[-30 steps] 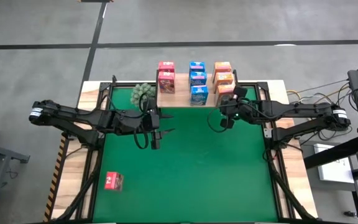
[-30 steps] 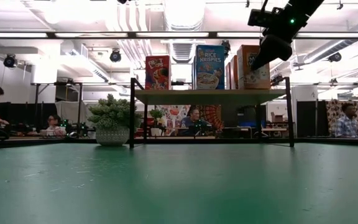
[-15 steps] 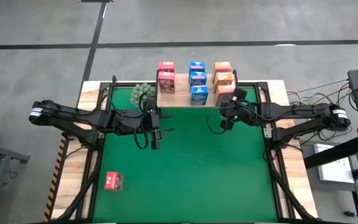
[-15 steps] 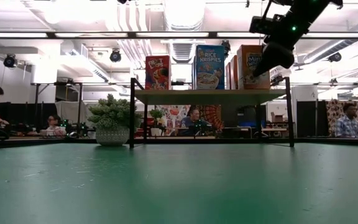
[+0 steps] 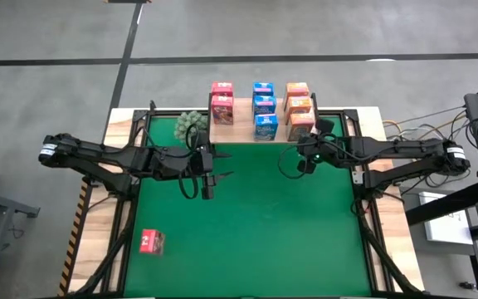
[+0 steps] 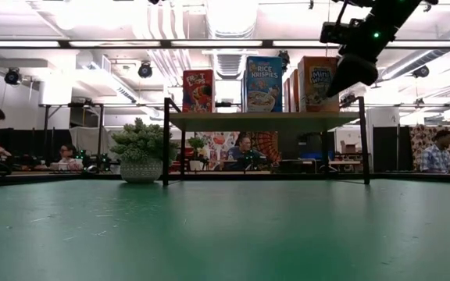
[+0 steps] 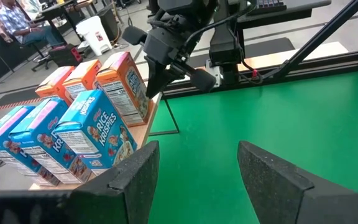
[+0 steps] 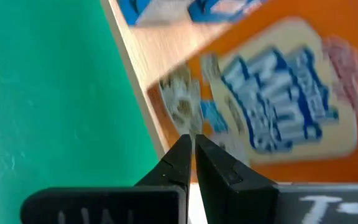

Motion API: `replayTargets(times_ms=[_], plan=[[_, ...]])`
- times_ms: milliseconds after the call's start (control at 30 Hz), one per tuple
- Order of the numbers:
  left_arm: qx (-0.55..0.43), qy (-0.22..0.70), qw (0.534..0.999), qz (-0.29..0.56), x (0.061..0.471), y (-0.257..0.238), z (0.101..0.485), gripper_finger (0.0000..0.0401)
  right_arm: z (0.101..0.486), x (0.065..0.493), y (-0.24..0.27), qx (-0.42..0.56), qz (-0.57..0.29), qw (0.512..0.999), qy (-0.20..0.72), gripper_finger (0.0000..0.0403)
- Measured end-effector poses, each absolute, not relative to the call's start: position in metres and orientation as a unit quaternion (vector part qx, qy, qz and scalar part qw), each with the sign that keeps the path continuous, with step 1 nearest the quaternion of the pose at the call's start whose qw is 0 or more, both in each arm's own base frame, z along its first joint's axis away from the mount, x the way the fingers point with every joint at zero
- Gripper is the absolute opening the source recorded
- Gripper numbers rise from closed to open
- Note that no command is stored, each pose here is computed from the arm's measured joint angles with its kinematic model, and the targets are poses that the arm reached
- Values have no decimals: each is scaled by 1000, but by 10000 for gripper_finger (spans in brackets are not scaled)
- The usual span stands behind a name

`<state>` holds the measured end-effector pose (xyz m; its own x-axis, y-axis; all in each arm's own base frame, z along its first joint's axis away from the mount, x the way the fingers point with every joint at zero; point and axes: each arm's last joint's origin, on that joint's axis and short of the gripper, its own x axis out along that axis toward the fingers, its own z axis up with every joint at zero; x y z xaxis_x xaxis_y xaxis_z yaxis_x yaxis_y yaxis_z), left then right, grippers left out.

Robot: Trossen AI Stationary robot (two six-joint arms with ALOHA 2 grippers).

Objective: Stack cereal on shelf
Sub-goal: Put the orange cereal box on the shelf aligned with the other orange cereal box

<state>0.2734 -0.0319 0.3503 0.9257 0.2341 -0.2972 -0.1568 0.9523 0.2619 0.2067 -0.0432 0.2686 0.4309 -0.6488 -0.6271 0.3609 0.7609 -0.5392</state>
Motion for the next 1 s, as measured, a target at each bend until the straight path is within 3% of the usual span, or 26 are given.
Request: replayTargets(times_ms=[633, 833, 1000], plan=[[132, 165, 972, 98, 273, -32, 351, 201, 272, 204, -52, -163, -317, 829, 431, 13], [132, 165, 972, 98, 273, -32, 351, 201, 277, 209, -47, -150, -292, 855, 402, 13], [132, 165, 972, 98, 273, -32, 351, 201, 311, 212, -41, -144, -268, 887, 348, 13]])
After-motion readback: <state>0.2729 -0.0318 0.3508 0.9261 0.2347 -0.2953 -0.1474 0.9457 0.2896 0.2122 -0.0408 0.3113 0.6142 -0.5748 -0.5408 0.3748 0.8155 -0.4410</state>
